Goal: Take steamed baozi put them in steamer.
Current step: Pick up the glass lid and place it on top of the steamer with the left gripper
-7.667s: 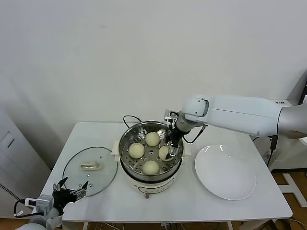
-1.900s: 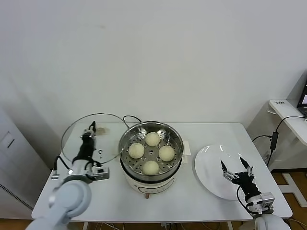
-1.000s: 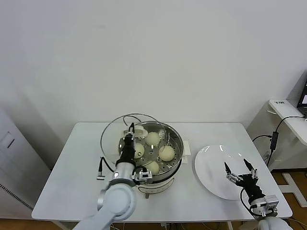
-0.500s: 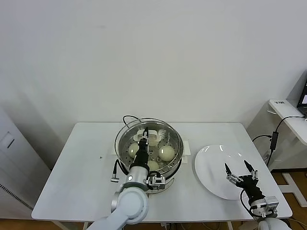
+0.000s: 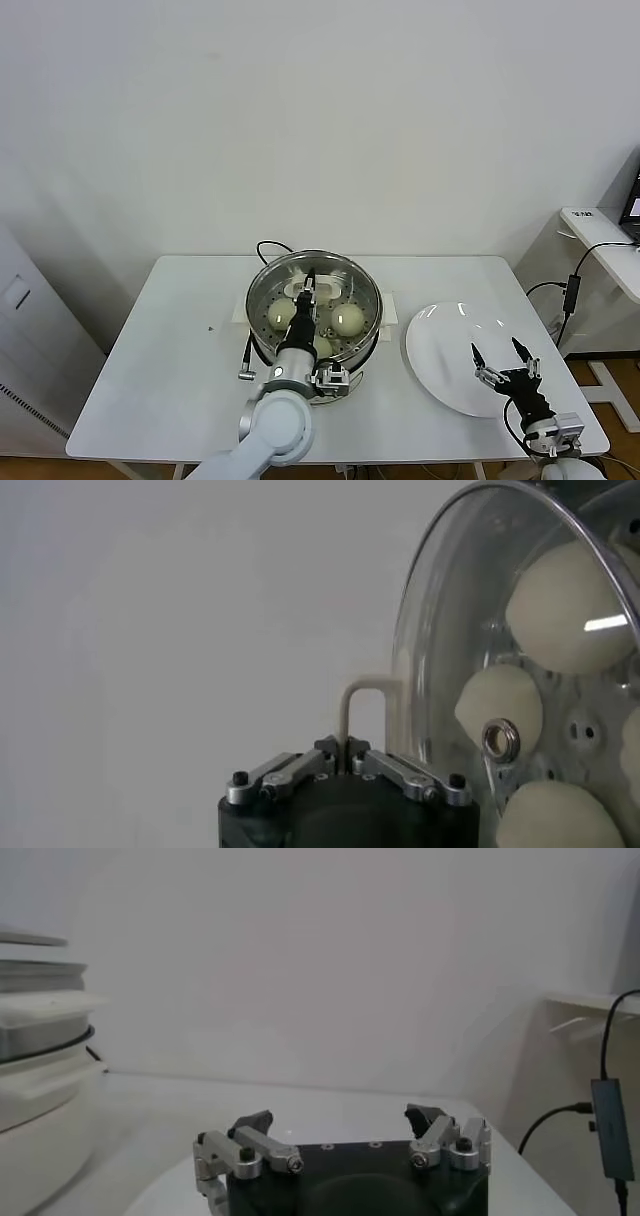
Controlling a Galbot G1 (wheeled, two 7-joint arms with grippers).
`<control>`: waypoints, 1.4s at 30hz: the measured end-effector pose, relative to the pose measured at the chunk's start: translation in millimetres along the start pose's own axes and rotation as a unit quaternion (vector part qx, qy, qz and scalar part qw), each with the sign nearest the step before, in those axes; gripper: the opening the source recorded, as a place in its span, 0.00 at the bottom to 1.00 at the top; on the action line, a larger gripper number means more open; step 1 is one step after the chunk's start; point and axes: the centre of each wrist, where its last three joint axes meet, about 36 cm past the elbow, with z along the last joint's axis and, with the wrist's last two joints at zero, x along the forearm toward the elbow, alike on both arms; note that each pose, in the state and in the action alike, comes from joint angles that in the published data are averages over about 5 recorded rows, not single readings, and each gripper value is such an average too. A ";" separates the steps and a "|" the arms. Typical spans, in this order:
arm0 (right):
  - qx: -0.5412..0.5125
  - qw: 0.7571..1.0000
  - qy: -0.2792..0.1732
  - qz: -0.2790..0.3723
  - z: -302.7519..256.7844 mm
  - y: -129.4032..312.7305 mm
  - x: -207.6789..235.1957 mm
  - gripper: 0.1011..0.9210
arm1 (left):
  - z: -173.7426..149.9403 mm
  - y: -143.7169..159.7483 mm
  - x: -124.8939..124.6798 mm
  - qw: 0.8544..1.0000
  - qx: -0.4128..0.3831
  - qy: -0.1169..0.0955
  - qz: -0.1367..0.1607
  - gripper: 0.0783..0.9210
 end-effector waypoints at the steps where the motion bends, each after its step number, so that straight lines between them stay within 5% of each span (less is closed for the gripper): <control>1: 0.000 1.000 0.000 0.000 0.2 -0.1 0.3 0.88 | -0.6 -0.7 -0.2 1.000 0.000 0.000 0.000 0.04; 23: 0.003 1.000 -0.001 -0.002 1.6 -2.7 5.7 0.88 | -2.8 -13.9 -2.8 1.000 0.008 0.007 0.012 0.05; 34: 0.003 1.000 -0.003 -0.004 1.8 -1.3 6.4 0.88 | 5.2 -7.4 4.8 0.999 0.039 0.016 0.010 0.39; 42: 0.006 1.000 -0.004 -0.005 1.3 -6.1 5.7 0.88 | 29.3 18.7 25.9 0.991 0.116 -0.044 0.055 0.67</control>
